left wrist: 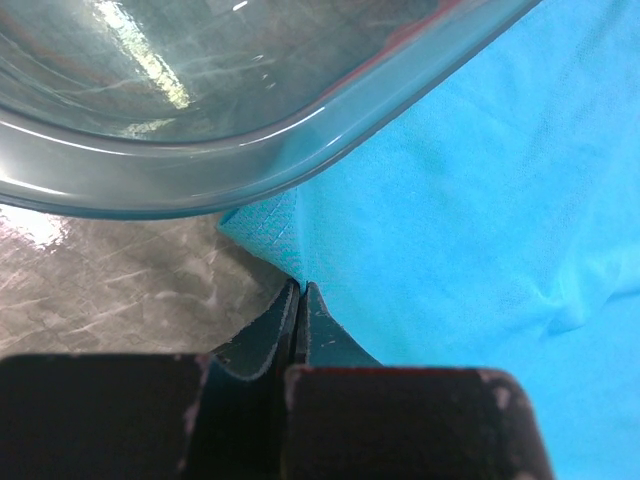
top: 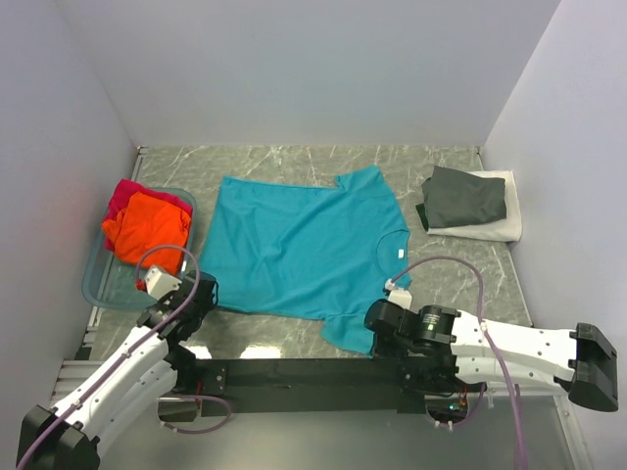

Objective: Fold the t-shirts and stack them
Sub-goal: Flatten the tshirt out

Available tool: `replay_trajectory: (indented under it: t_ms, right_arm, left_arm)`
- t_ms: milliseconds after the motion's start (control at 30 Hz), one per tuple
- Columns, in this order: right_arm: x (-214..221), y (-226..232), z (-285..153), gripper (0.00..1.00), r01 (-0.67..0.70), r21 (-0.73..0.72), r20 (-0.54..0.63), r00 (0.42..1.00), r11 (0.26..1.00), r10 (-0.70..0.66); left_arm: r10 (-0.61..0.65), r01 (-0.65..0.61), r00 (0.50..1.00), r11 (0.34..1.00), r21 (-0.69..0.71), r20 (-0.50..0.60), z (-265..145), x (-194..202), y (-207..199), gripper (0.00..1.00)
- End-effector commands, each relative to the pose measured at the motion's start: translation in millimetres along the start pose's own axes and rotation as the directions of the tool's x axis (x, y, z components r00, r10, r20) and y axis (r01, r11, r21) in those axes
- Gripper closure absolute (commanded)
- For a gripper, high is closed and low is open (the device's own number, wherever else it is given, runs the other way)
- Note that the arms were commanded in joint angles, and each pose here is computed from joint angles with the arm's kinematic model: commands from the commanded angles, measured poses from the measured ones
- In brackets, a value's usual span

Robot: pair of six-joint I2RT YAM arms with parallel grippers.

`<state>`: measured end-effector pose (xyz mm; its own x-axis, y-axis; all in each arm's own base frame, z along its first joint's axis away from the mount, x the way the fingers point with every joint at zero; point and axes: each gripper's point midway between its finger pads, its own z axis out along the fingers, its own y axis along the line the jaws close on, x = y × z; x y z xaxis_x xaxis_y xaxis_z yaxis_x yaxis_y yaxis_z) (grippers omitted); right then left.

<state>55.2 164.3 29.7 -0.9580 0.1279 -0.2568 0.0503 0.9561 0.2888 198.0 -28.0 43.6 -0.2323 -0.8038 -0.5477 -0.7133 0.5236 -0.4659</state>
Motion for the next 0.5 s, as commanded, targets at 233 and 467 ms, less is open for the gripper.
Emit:
replay_trajectory:
  t_ms: [233, 467]
  right_arm:
    - [-22, 4, -36, 1.0, 0.015, 0.006, 0.078, 0.997, 1.0, -0.015]
    - [-11, 6, -65, 1.0, 0.054, -0.011, 0.027, 0.998, 0.999, -0.053]
  left_arm:
    - [0.039, -0.039, 0.999, 0.998, 0.041, -0.015, -4, 0, -13, 0.99]
    - [0.061, -0.053, 0.995, 0.994, 0.095, -0.075, -14, 7, -20, 0.99]
